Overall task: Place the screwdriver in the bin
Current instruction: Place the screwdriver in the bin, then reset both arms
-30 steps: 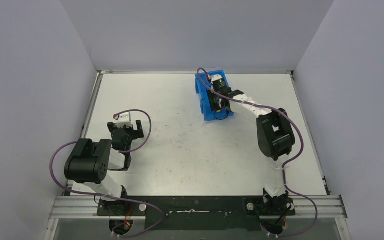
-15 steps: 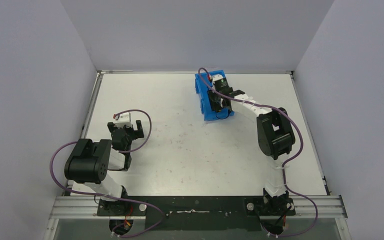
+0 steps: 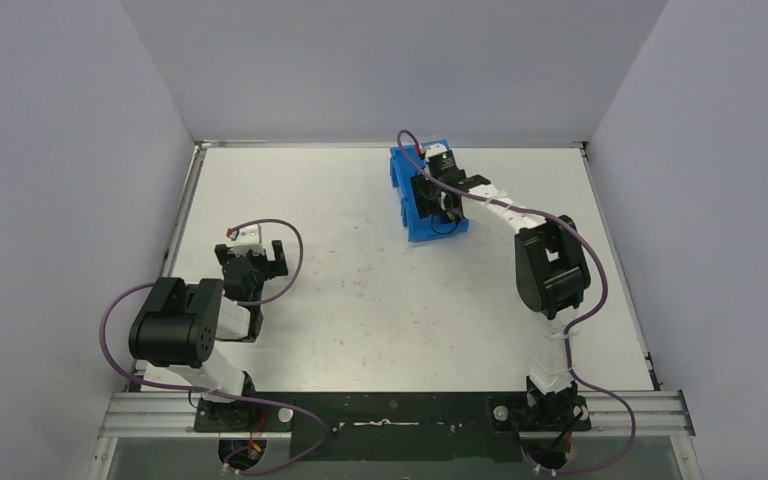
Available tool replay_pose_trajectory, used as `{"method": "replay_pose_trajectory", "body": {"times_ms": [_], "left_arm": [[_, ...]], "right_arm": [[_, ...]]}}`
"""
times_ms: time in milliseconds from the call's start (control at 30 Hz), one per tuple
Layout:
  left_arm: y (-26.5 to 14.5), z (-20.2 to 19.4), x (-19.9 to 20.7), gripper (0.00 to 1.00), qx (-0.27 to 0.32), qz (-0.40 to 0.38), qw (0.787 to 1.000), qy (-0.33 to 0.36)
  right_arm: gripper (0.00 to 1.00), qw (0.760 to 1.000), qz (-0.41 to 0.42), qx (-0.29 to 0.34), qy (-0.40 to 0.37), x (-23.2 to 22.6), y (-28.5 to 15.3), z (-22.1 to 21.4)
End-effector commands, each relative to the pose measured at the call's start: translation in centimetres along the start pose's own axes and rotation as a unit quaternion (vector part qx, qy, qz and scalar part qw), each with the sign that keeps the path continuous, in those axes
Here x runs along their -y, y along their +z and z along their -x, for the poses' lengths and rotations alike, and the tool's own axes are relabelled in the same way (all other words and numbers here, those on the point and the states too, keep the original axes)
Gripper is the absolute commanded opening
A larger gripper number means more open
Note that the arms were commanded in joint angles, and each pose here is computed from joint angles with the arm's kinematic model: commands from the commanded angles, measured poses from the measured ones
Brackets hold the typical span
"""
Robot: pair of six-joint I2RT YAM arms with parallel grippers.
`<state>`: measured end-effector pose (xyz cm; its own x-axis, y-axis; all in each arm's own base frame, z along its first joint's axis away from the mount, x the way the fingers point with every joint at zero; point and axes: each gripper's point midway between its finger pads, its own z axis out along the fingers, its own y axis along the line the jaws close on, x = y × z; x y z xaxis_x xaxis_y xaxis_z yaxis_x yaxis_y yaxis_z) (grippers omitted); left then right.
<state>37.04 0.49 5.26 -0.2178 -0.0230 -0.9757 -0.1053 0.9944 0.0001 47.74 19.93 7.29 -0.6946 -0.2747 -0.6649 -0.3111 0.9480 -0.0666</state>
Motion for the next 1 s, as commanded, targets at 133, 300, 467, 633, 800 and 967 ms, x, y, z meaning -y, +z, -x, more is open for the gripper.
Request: {"method": "replay_pose_trajectory", "body": {"times_ms": [133,300,467,633,800,967], "left_arm": [[0.6,2.3,0.2,0.97,0.038,-0.003,0.999,-0.003],[0.6,2.2,0.2,0.97,0.037,-0.003,0.999,-0.002],[0.6,2.2,0.3,0.97,0.038,-0.004,0.999,-0.003],[0.6,2.2,0.2,0.97,0.038,-0.003,0.999,-0.003],[0.6,2.2,0.2,0.97,0.037,-0.003,0.999,-0.003],[0.6,2.2,0.2,0.97,0.037,-0.003,0.999,-0.003]], "right_arm": [[0.65,0.997,-0.026,0.076,0.017,0.7,-5.4,6.9],[0.64,0.994,-0.028,0.104,0.020,0.8,-8.4,9.5],[0.71,0.991,-0.030,0.127,0.016,0.8,-11.4,11.8],[0.95,0.988,-0.037,0.151,0.012,1.1,-14.7,14.1],[1.00,0.982,-0.036,0.184,0.011,1.2,-18.0,16.5],[1.00,0.978,-0.044,0.205,-0.002,1.8,-21.1,18.4]]}}
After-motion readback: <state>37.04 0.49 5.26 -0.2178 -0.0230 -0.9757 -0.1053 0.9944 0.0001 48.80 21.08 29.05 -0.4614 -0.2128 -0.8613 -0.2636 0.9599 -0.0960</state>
